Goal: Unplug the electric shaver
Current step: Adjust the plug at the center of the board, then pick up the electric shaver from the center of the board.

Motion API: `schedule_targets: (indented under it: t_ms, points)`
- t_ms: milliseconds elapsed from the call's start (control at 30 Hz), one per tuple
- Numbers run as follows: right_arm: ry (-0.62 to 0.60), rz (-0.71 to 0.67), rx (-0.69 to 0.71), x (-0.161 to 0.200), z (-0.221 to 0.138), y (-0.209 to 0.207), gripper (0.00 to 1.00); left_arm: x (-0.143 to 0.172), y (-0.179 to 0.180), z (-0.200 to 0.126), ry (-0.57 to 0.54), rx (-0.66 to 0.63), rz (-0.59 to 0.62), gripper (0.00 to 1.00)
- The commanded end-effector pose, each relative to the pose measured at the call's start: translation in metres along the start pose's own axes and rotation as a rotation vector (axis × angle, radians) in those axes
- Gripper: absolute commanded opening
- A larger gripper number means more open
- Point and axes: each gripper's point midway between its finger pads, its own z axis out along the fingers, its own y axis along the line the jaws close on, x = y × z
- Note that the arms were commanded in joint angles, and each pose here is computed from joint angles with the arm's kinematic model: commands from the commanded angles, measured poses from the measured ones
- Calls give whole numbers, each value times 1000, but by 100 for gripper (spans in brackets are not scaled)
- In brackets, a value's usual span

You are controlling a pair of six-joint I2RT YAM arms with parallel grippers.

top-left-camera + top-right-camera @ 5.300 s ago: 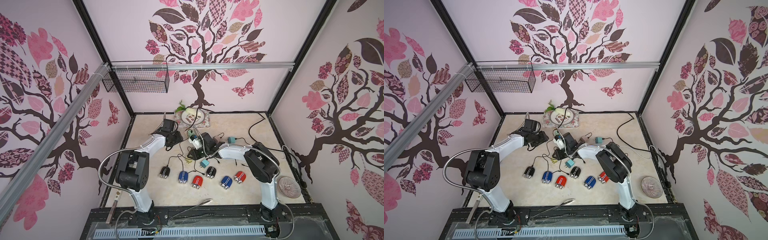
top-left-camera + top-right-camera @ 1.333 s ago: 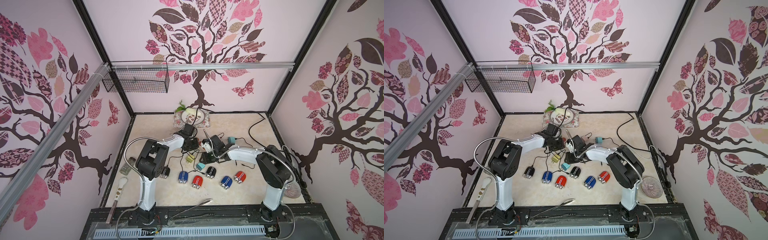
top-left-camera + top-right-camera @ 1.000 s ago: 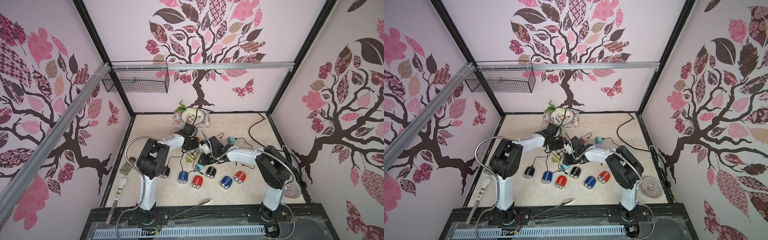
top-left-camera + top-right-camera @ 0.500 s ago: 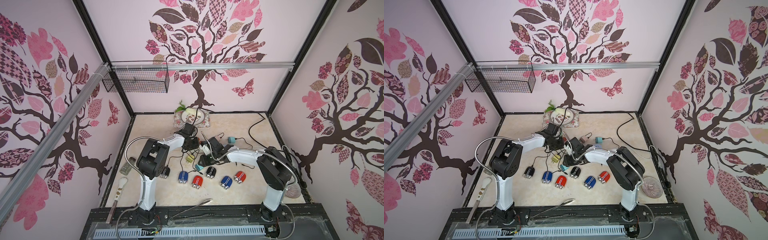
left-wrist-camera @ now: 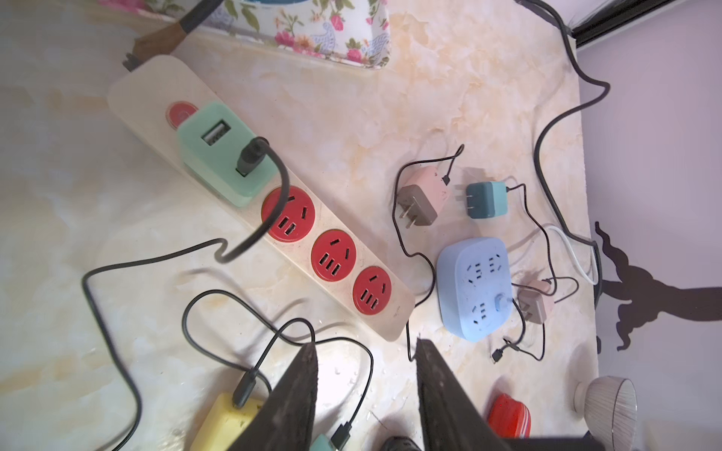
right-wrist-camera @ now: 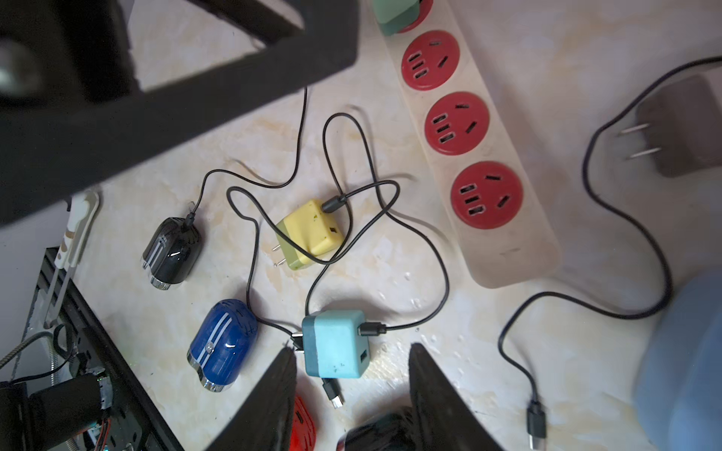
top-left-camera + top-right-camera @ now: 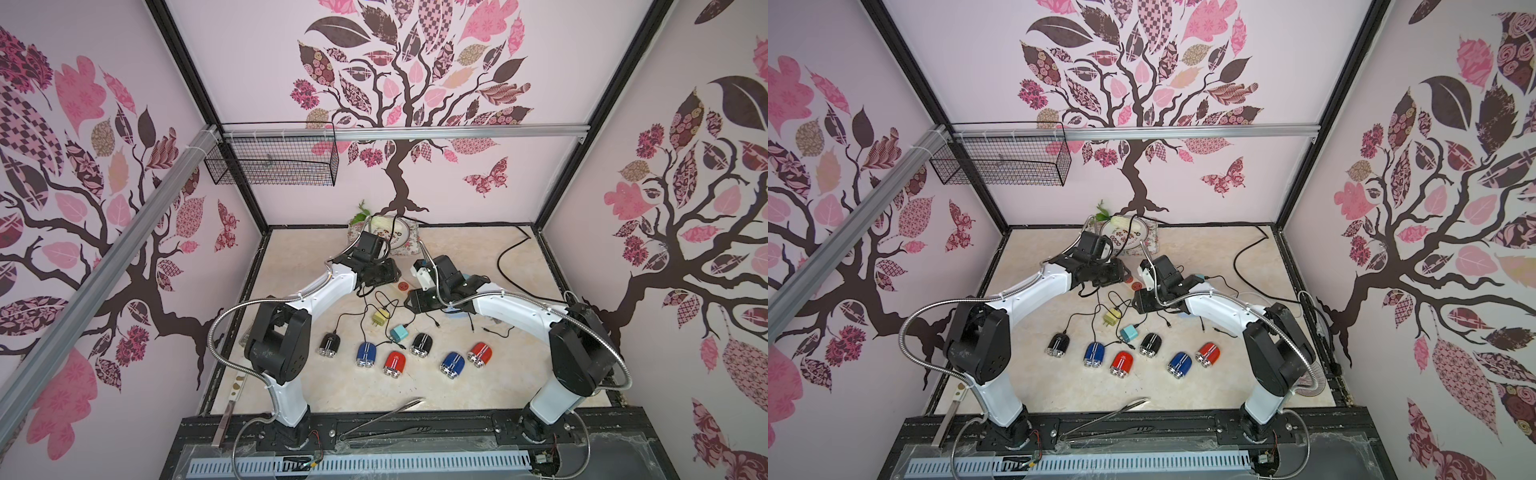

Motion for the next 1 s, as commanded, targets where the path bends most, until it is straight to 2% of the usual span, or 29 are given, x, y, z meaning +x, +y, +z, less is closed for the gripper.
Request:
schedule_targets:
  t_ms: [0, 133, 400, 533, 633, 967]
  points:
    - [-64, -49, 15, -23, -24, 10, 50, 4, 9, -23, -25, -60, 29, 50]
    - [-96, -60, 7, -36, -29, 15, 51, 2, 23, -50, -65, -121, 35, 63]
    - [-130, -76, -50, -55, -29, 35, 53, 16, 68, -89, -102, -208, -23, 68]
    - [-115, -116, -73, -55, -23, 56, 53, 41, 95, -102, -86, -300, -34, 75]
    - [-100, -107, -117, -49, -16, 72, 53, 66, 117, -113, -76, -379, -78, 76]
    - [-34, -42, -294, -20, 7, 119, 54, 140, 165, -131, -101, -465, -200, 84]
